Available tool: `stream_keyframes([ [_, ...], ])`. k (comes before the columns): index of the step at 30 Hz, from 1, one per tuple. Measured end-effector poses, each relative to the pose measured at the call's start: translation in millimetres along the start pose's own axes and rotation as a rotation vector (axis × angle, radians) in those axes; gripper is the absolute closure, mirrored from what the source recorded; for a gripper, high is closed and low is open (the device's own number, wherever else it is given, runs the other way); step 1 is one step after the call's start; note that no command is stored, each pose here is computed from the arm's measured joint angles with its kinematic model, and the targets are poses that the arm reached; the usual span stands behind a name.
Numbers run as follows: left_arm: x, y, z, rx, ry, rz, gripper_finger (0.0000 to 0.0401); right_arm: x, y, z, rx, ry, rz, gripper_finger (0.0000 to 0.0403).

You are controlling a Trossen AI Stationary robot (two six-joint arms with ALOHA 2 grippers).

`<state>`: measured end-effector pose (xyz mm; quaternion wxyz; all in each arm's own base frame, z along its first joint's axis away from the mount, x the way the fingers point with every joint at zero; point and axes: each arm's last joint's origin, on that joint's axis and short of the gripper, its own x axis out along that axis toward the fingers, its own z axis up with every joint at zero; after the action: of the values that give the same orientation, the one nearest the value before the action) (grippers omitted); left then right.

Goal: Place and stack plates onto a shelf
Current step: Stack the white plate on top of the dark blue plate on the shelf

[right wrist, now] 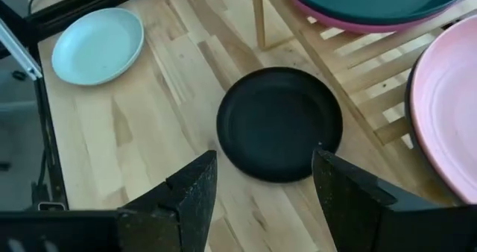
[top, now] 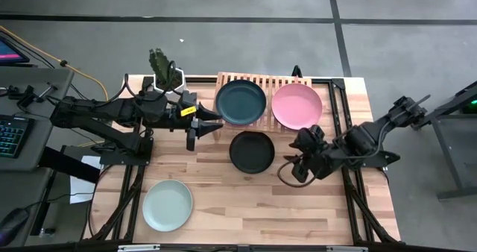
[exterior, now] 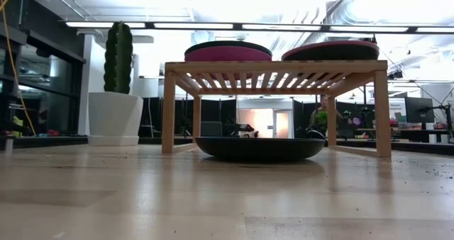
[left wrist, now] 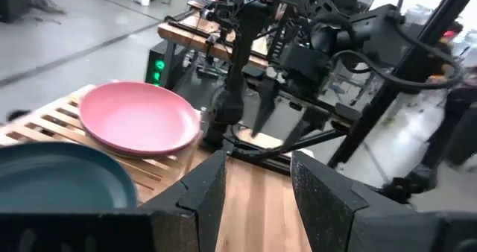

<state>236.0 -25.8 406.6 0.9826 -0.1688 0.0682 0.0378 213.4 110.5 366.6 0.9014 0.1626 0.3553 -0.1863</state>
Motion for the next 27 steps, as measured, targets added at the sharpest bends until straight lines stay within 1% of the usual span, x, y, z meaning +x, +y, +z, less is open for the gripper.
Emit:
stream_keyframes([
  [1,0,-1,0,-0.018,0.011,-0.024,0.0261,0,0,0,0.001,-0.002,-0.003,0.0201],
  [3,0,-3,-4,-0.053,0.075,-0.114,0.0261,1,-1,2,-0.014,-0.004,-0.009,0.0201],
  [6,-3,-5,-16,-0.140,0.267,-0.243,0.0261,3,-3,4,-0.021,-0.016,-0.026,0.0201],
  [8,-7,-9,-29,-0.178,0.411,-0.264,0.0261,3,-5,5,-0.018,-0.028,-0.040,0.0201],
  [10,-10,-16,-45,-0.157,0.546,-0.251,0.0261,4,-6,6,-0.028,-0.033,-0.047,0.0201],
  [13,-13,-30,-72,-0.007,0.735,-0.279,0.0261,5,-8,8,-0.041,-0.035,-0.057,0.0201],
  [17,-7,-49,-107,0.259,0.924,-0.367,0.0261,7,-10,11,-0.034,-0.037,-0.069,0.0201],
  [23,17,-69,-160,0.655,1.071,-0.549,0.0261,8,-11,12,-0.028,-0.038,-0.076,0.0201],
  [25,24,-72,-176,0.752,1.122,-0.576,0.0261,8,-11,12,-0.029,-0.038,-0.076,0.0201],
  [27,28,-74,-193,0.851,1.179,-0.573,0.0261,8,-12,12,-0.030,-0.037,-0.077,0.0201],
])
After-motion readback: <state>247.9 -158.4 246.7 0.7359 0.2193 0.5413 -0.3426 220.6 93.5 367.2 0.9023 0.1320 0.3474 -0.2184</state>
